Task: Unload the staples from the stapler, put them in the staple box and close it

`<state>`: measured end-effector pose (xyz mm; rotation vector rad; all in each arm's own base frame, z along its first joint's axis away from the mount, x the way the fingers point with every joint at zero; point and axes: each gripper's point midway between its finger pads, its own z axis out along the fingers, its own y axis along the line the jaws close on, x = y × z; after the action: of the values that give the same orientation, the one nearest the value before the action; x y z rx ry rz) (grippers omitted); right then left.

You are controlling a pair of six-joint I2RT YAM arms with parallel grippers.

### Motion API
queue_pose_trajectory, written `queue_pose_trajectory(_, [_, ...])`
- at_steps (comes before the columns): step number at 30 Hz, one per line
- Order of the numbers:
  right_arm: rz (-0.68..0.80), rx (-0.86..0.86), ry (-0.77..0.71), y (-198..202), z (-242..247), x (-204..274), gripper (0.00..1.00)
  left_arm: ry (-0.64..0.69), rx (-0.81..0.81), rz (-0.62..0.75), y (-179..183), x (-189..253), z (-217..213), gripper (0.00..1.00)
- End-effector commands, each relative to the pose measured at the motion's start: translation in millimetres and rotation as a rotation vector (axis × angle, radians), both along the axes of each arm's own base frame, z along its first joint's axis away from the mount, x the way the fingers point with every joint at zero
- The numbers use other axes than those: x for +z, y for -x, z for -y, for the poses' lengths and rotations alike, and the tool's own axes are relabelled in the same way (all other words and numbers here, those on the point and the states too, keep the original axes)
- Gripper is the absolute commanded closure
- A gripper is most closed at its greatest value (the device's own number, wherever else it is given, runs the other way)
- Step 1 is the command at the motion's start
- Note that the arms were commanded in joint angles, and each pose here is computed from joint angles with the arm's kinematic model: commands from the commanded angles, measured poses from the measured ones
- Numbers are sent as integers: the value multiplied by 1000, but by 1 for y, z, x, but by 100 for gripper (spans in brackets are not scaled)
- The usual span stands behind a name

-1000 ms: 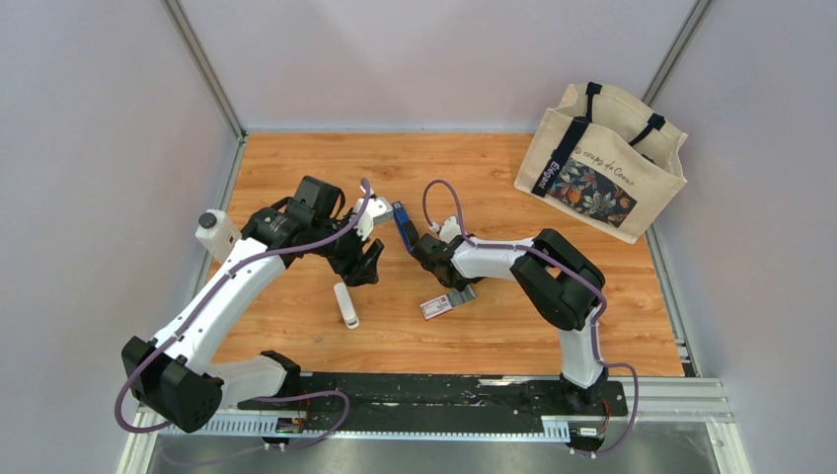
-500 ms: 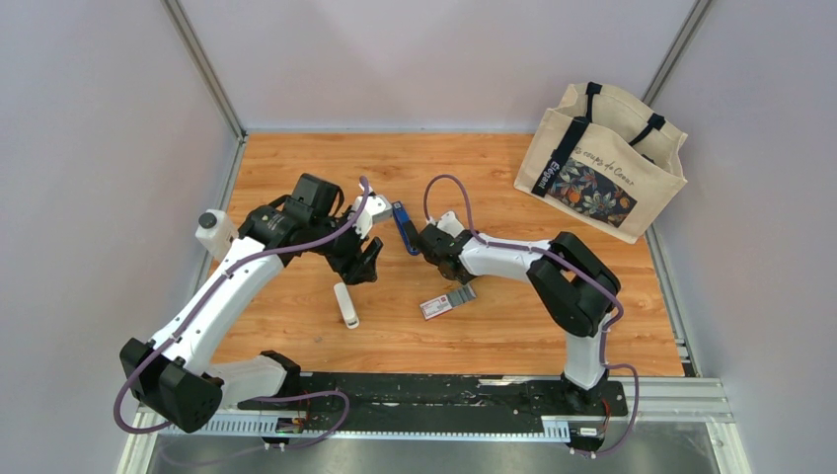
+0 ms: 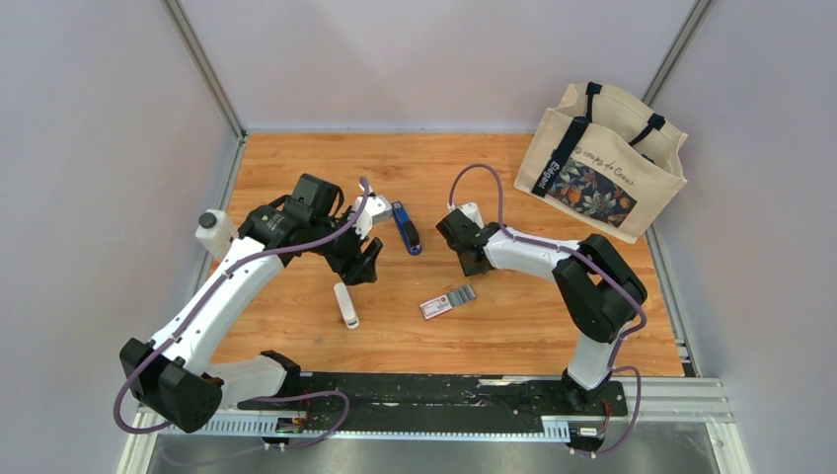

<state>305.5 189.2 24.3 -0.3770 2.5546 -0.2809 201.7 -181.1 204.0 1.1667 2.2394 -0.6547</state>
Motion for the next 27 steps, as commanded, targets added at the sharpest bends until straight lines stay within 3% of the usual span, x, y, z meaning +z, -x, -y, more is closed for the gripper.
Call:
queue_pose_trajectory(1, [13, -48, -95, -3, 1, 2, 58, 26, -23, 56, -3, 17, 3, 27])
queue_pose_trajectory(27, [139, -105, -156, -14, 13, 33, 57, 27, -26, 43, -1, 13, 3, 27])
